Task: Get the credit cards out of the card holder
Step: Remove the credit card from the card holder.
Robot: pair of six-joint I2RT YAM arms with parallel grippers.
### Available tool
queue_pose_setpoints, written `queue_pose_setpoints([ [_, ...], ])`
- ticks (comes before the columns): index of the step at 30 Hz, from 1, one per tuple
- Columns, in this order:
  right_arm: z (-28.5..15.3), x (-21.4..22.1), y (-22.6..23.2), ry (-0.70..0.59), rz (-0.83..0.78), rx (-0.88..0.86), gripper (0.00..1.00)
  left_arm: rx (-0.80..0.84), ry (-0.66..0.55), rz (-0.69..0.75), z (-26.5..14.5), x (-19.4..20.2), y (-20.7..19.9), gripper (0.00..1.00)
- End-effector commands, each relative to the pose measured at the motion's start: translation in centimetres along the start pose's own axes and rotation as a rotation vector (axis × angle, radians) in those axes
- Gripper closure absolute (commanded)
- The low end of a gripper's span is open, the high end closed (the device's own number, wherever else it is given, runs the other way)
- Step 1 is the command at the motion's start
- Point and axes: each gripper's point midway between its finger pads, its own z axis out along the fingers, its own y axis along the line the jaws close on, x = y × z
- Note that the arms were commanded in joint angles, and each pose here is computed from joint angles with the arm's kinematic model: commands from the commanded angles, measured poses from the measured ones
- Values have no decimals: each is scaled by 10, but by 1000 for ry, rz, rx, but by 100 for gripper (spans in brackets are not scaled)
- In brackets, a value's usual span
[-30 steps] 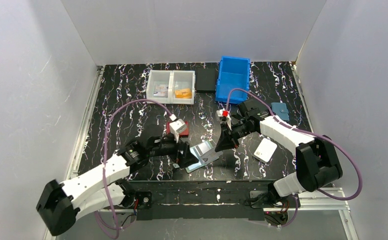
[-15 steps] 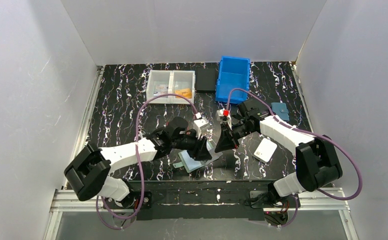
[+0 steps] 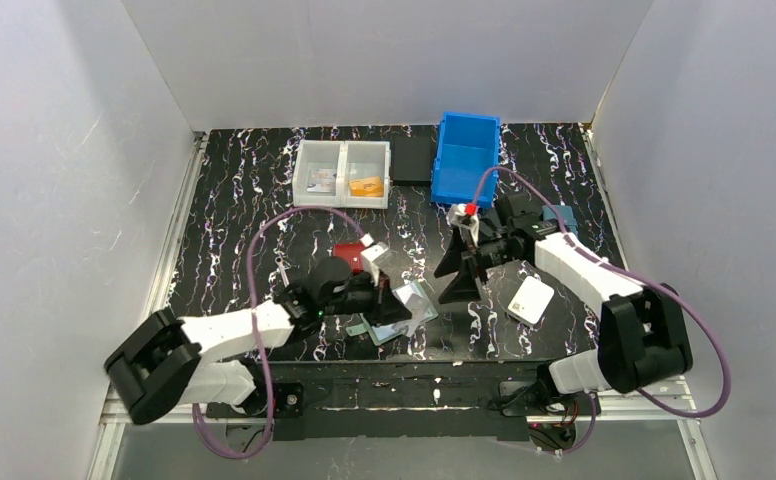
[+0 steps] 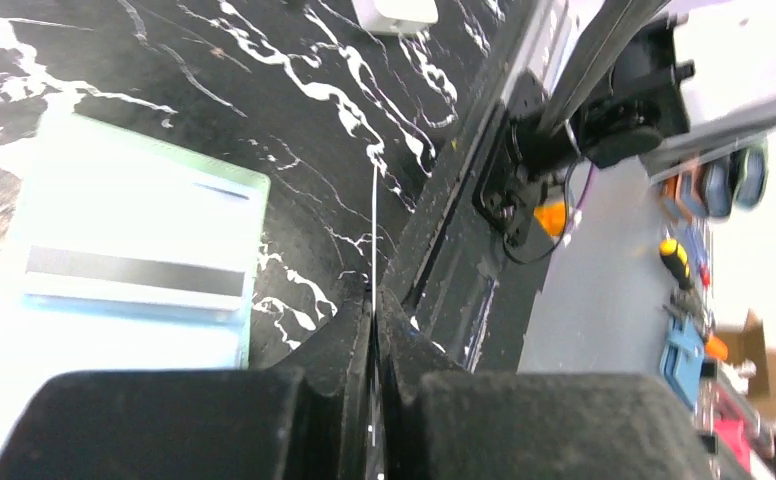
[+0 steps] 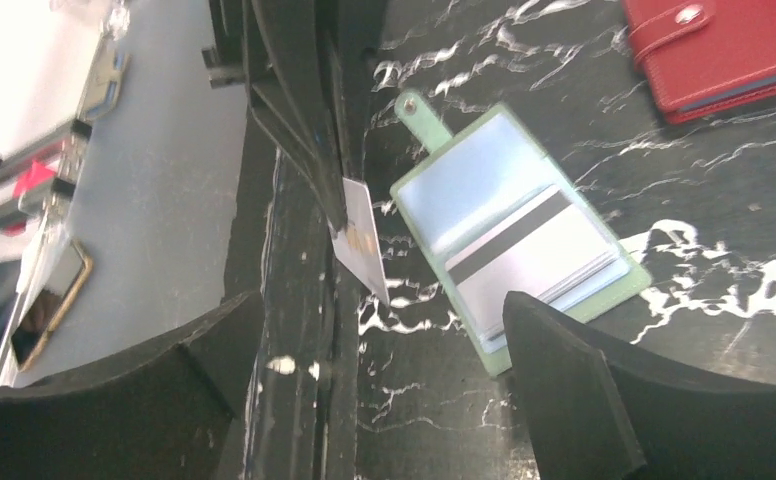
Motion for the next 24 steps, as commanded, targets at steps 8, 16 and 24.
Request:
queue_pose_setpoints([
  [8,-4,-34,24,-178,63,-86,2,7,-701,-117,-40,-94,-27,100],
  [16,10,-27,28,-136,119,-142,7,67,-785,-102,-20,-123,-40,100],
  [24,10,-32,28,-137,103,-148,67,54,-791,-100,-19,-123,-38,100],
])
